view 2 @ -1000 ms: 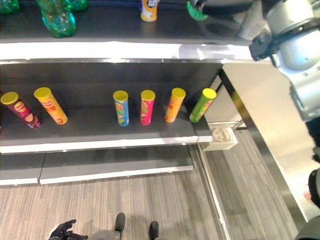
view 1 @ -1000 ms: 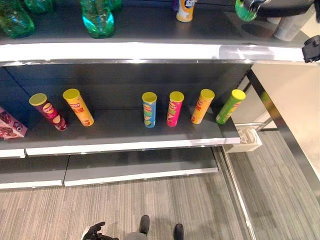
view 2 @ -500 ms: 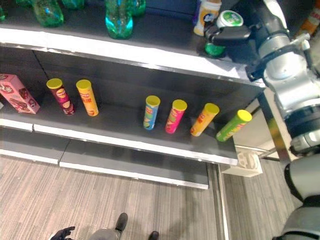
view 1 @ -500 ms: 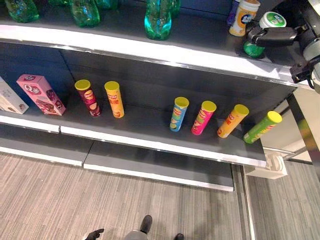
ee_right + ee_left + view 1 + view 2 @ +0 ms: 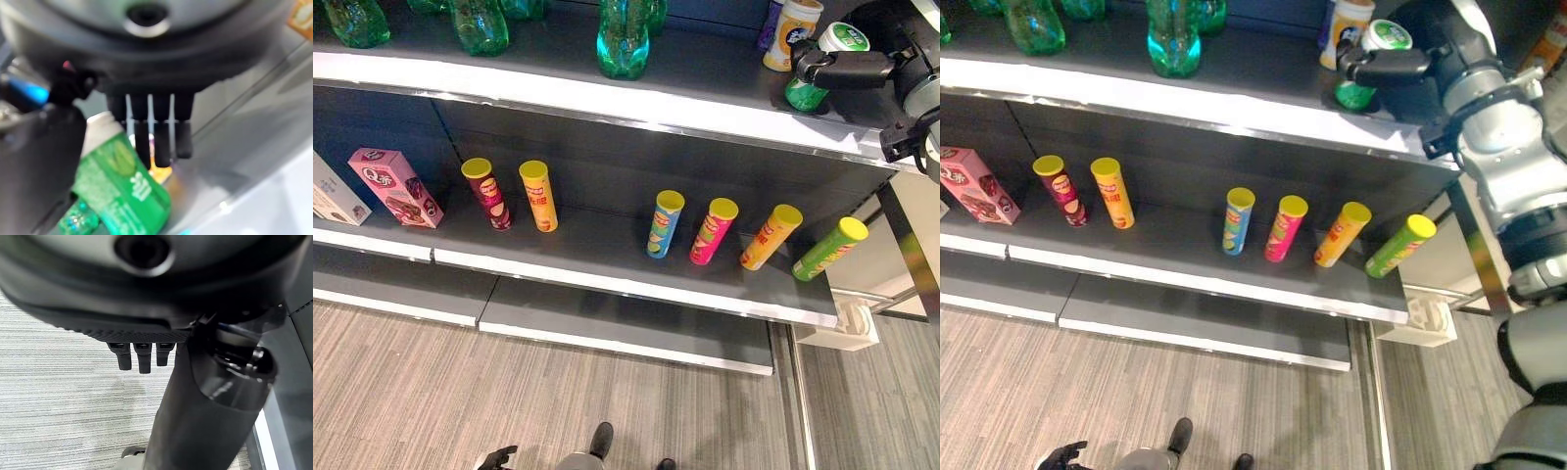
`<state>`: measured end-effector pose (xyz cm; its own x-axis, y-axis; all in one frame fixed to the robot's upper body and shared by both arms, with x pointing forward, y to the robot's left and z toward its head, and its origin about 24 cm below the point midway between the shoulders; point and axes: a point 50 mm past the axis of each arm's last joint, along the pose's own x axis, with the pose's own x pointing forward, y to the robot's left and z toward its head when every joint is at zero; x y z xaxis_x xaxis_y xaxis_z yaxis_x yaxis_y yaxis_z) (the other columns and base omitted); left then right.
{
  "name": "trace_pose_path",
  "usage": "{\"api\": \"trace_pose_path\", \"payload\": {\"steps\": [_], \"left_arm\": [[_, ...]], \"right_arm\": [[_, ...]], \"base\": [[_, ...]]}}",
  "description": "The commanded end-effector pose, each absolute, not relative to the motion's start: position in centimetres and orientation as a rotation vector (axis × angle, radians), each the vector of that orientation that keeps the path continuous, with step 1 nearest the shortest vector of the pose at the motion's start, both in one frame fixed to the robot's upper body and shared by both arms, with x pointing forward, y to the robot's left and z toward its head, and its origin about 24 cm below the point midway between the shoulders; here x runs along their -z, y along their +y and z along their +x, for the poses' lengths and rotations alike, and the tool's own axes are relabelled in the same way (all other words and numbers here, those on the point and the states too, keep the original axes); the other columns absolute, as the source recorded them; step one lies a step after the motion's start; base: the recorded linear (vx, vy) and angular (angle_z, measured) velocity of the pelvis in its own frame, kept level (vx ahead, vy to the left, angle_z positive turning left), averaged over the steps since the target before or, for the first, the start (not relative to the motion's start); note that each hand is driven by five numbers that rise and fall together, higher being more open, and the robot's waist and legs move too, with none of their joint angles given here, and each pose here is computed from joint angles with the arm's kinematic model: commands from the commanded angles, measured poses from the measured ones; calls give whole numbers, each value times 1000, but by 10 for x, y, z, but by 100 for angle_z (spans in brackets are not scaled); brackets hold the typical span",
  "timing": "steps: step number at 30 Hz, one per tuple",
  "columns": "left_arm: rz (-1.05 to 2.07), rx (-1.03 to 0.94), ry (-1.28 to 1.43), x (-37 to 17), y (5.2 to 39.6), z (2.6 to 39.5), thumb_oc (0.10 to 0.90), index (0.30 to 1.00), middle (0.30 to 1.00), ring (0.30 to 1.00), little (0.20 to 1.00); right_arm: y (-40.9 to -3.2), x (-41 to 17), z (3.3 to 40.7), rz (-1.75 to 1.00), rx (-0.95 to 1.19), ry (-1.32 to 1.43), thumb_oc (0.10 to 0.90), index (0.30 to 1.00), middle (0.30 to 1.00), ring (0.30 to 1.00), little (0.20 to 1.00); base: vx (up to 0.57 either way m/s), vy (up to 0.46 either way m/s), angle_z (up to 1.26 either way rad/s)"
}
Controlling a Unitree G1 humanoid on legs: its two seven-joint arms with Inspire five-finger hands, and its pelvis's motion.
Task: Put the goods on the table back onto the shelves and tidy them up.
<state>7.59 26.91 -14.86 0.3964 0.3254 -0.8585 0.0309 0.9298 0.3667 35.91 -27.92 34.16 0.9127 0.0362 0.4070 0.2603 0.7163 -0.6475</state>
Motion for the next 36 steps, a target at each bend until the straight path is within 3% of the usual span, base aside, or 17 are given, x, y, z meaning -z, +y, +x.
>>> {"api": "trace_pose_path", "payload": {"steps": [1,17,18,19,20,36], "left_arm": [[438,-192,1150,142,288,75,800,900,900,900,900],[449,-181,1163,143,287,72,800,900,900,900,900],[449,-181,1163,143,286,72,800,900,900,900,900],[446,-181,1160,143,287,72,800,900,900,900,900],[445,-181,1158,143,286,73,800,900,900,900,900],[445,-201,1159,142,289,74,800,900,900,900,900]], "right_arm": [[-263,-394,345,-685,127,-619,400,300,300,300,300],[-253,-389,350,-827,81,-567,408,312,312,312,312],[-253,-389,350,-827,81,-567,453,380,380,380,380],[-253,-390,350,-835,81,-566,596,594,594,594,594],[-253,-390,350,-834,84,-565,800,900,900,900,900],[-259,-410,333,-805,123,-653,800,900,900,900,900]], "base": [[7,0,-4],[0,0,0],[0,0,0],[0,0,0],[0,0,0],[-1,1,0]]}}
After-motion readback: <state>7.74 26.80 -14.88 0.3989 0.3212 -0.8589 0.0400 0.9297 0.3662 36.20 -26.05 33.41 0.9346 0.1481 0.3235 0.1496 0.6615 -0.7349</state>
